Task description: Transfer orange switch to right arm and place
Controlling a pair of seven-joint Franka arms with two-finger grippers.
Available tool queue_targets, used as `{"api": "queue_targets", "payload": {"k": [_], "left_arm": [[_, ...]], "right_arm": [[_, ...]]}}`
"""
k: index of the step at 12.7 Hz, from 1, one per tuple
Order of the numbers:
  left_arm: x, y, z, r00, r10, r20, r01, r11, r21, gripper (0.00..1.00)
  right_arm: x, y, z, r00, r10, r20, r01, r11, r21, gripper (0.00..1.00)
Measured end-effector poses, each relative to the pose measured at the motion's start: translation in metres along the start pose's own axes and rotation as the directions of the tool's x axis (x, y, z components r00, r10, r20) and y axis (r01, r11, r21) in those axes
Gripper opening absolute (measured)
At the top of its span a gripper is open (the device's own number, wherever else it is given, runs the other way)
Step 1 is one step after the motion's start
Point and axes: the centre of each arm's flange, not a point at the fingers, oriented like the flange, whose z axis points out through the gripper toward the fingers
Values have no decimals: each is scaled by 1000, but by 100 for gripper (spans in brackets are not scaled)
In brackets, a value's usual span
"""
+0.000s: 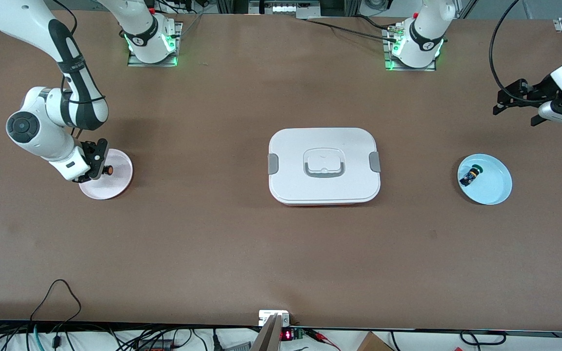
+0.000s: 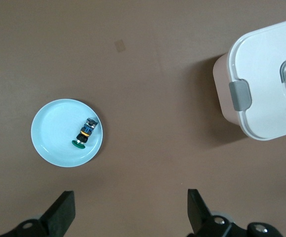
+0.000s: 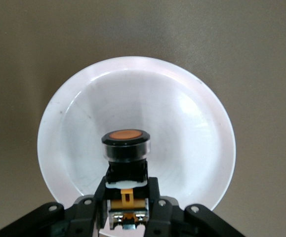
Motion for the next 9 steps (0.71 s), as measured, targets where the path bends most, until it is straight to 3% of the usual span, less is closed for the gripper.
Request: {"api": "queue_targets", "payload": {"k": [3, 6, 8, 9], "left_arm": [[3, 12, 2, 992, -129, 7, 129, 992, 3, 100], [9, 49, 8, 948, -316, 29, 316, 949, 19, 100], [11, 64, 11, 925, -378, 39, 377, 926, 32, 100], [11, 62, 10, 922, -386, 36, 385, 922, 37, 100]], "right_arm": [[2, 1, 10, 1000, -6, 1, 6, 1000, -6, 34], [3, -1, 19, 1000, -9, 3, 9, 1000, 3, 34], [4, -1, 19, 1000, -9, 3, 9, 1000, 4, 34], [4, 0, 18, 1000, -9, 2, 9, 1000, 2, 41]]}}
